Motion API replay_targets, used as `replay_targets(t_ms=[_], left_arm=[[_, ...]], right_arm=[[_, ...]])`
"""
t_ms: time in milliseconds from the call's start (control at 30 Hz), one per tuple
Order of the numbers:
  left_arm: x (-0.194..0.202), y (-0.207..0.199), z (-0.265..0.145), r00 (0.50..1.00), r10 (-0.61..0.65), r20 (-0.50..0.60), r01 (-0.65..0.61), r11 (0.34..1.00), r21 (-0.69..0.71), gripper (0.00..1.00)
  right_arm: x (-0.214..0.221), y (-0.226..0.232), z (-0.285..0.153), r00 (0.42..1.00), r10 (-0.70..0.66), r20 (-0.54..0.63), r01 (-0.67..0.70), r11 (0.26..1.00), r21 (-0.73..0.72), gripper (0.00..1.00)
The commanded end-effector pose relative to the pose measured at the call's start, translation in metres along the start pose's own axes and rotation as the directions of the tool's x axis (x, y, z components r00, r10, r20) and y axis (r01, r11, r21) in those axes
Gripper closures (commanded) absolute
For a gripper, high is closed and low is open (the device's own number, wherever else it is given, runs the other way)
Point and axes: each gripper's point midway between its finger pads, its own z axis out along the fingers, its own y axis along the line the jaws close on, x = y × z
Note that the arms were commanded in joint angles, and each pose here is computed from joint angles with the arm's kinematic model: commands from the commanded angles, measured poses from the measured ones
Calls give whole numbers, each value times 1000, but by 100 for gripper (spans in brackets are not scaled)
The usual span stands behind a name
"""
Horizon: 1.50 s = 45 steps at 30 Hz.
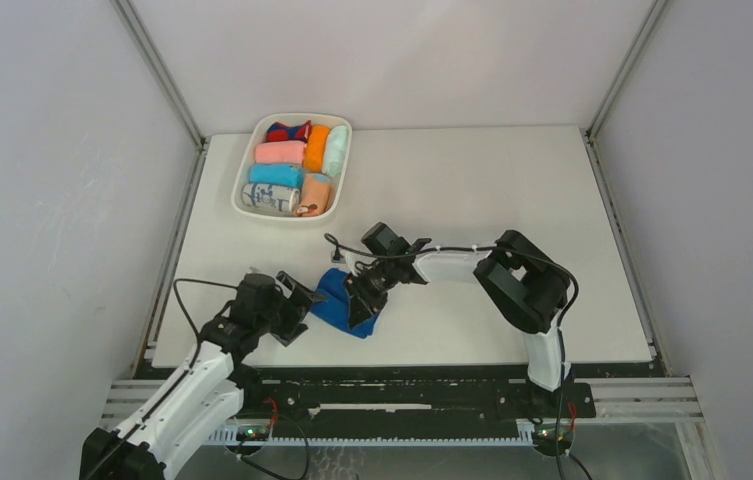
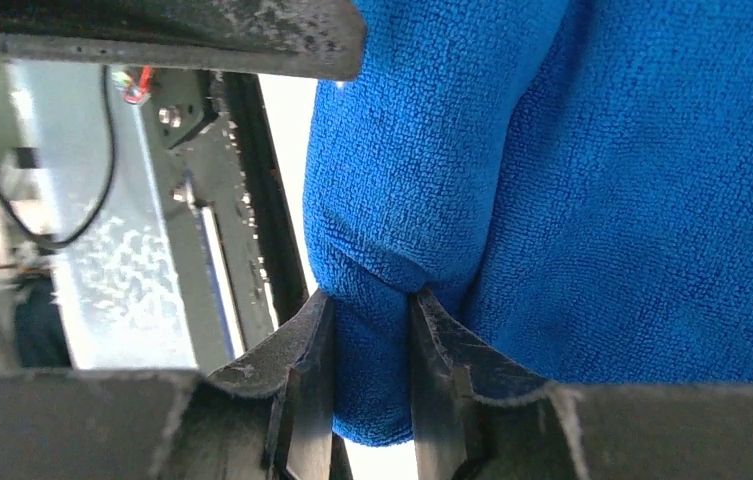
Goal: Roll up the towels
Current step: Roll the towel at the center of the board.
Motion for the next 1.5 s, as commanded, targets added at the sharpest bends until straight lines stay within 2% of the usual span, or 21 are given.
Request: replay_targets(t_ms=[0,300,467,533,700,800,933,1000,1067,1200,1333,1467], left_arm=[[1,0,2,1000,-24,-4,24,999,24,9],[-7,-10,12,1000,18,7,-18,1000,3,11],[-6,1,20,999,49,-5,-49,997,-62,17],[-5,10,24,999,51,-7,-52,994,-94,23],[-6,21,31,995,98,-23,-100,982,-159,50],[-4,20,35,991,126,-53,-134,975,-178,58],[-5,17,35,986,153,-71,-164,966,-198,61],[-5,17,34,984,163,-76,-176,962,-209,61],[-6,16,33,983,167,-78,-180,959,-220,61],[-7,15,30,982,171,-77,-185,956,-230,61],[-7,15,30,981,175,-83,-190,953,-235,60],[-6,15,31,981,174,-91,-191,953,-237,60]], right_arm=[[32,8,9,973,203,-113,-217,968,-124,73],[41,-4,17,937,312,-156,-333,933,-139,72],[39,-8,18,934,326,-144,-344,930,-132,70],[37,-8,17,937,322,-135,-338,934,-120,68],[29,-7,9,957,277,-90,-282,958,-55,61],[24,-6,3,973,223,-54,-222,975,24,57],[16,-5,-12,995,96,-14,-91,973,212,52],[10,-3,-20,1000,8,-1,-7,944,331,48],[2,-6,-30,997,-80,9,67,880,470,46],[-12,2,-49,976,-218,20,154,749,645,45],[-22,25,-52,932,-363,-4,250,633,733,42],[-26,40,-42,893,-449,-31,316,577,753,39]])
